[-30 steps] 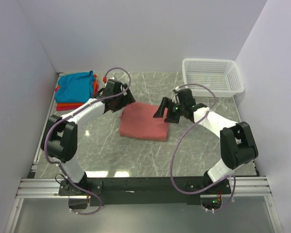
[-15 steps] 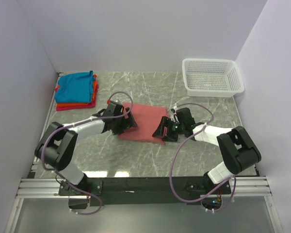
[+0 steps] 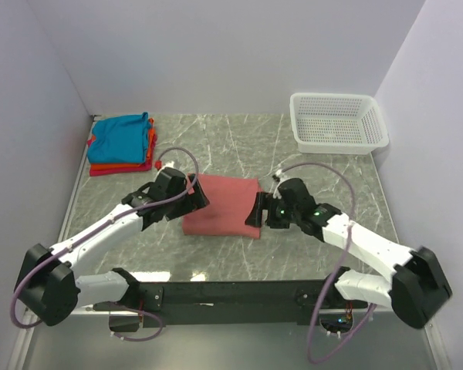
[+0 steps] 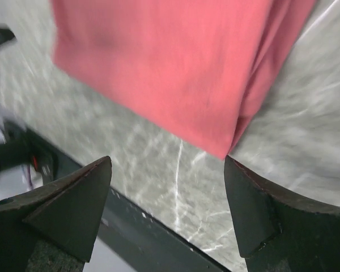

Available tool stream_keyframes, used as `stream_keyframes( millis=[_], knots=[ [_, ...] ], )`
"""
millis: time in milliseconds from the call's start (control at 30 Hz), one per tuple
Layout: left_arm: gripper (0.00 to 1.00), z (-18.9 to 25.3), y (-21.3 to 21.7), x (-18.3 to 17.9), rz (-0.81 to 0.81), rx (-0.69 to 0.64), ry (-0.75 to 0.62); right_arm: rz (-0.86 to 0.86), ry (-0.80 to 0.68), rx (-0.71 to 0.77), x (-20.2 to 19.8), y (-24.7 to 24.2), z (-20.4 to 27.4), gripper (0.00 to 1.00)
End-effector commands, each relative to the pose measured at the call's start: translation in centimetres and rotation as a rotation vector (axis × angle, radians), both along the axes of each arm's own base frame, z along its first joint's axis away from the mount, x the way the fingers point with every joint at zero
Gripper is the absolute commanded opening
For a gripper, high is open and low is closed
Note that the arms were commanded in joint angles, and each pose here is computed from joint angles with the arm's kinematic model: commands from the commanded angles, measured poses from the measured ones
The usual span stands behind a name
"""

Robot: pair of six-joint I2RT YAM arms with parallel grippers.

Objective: Fold and stack the t-shirts
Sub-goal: Fold the tshirt, then neatly place the folded tshirt to the corner

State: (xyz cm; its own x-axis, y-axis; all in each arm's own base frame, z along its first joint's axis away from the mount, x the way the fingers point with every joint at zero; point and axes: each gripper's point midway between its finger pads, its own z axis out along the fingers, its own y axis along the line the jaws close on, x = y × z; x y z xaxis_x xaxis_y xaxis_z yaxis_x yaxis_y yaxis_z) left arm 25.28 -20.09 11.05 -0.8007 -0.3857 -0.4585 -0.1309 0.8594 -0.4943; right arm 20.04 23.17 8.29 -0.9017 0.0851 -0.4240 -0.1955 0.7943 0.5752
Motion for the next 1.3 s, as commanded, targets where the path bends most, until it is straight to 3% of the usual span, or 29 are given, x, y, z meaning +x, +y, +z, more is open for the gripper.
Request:
stream_keyframes(
  millis=[0,200,567,967,1033,1067,1167,1267],
  knots=[
    [0.99,2.4,3.0,1.8,0.112,0.102,-0.074,-0.143,-0.174,-0.102,2.8,-3.0,4.2,0.86],
    [1.0,1.2,3.3,4.8,0.098,0.089,-0.075,-0.3,-0.254,-0.156,3.6,-6.1,6.1,0.87],
    [0.99,-5.4,2.7,7.8,0.068,0.213,0.075,-0.303,-0.214,-0.185,2.1,-7.5,4.4,0.88],
    [0.77,-9.2,2.9,7.3,0.052,0.282,0.168,-0.295,-0.271,-0.126,2.1,-7.3,5.9,0.88],
    [0.72,-9.8,2.6,6.9,0.038,0.273,0.183,-0.304,-0.276,-0.139,2.2,-7.7,5.6,0.88],
    [0.64,-10.4,2.2,6.8,0.022,0.264,0.196,-0.311,-0.275,-0.146,2.3,-7.9,5.5,0.88],
    [0.52,-11.6,2.4,6.5,0.034,0.316,0.215,-0.327,-0.273,-0.164,2.4,-8.4,5.1,0.88],
    [0.23,-12.6,2.3,6.4,0.05,0.408,0.22,-0.363,-0.286,-0.186,2.9,-9.1,4.5,0.88]
  ],
)
